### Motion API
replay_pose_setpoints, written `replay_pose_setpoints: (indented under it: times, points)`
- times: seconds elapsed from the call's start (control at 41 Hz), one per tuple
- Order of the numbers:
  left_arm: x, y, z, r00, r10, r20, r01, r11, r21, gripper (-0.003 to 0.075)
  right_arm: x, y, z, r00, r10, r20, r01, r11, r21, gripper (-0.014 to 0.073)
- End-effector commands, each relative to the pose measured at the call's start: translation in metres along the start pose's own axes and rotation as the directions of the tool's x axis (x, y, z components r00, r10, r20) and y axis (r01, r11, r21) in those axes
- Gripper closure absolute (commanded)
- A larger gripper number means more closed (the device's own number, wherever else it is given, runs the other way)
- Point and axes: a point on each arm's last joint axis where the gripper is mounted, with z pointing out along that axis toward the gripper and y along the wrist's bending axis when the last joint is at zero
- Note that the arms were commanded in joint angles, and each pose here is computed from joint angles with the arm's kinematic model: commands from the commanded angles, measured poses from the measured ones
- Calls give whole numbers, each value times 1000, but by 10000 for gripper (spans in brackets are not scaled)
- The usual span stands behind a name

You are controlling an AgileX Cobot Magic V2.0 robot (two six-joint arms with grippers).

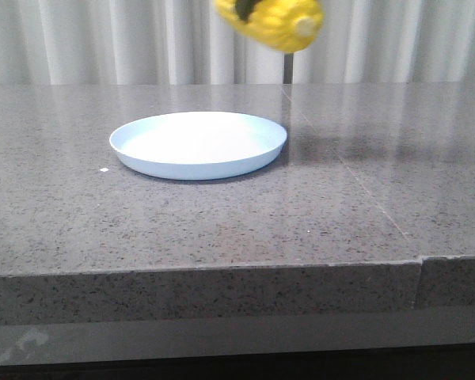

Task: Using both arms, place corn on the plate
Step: 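Carry the corn with the right gripper and lower it onto the plate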

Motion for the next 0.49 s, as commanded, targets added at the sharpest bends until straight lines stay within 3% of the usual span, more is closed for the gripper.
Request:
replay_pose_setpoints:
  times: [0.0,0.269,0.464]
  points:
    - [-13,0,-4,996,-18,92,18,1000,0,283,-10,21,-10,993,42,106,-36,998,-57,367]
    - [-13,0,-4,996,-18,92,18,1000,0,283,-10,22,41,981,168,98,-164,985,-47,359]
    - [-13,0,-4,996,-18,92,18,1000,0,283,-6,17,66,978,196,69,-195,980,-32,212]
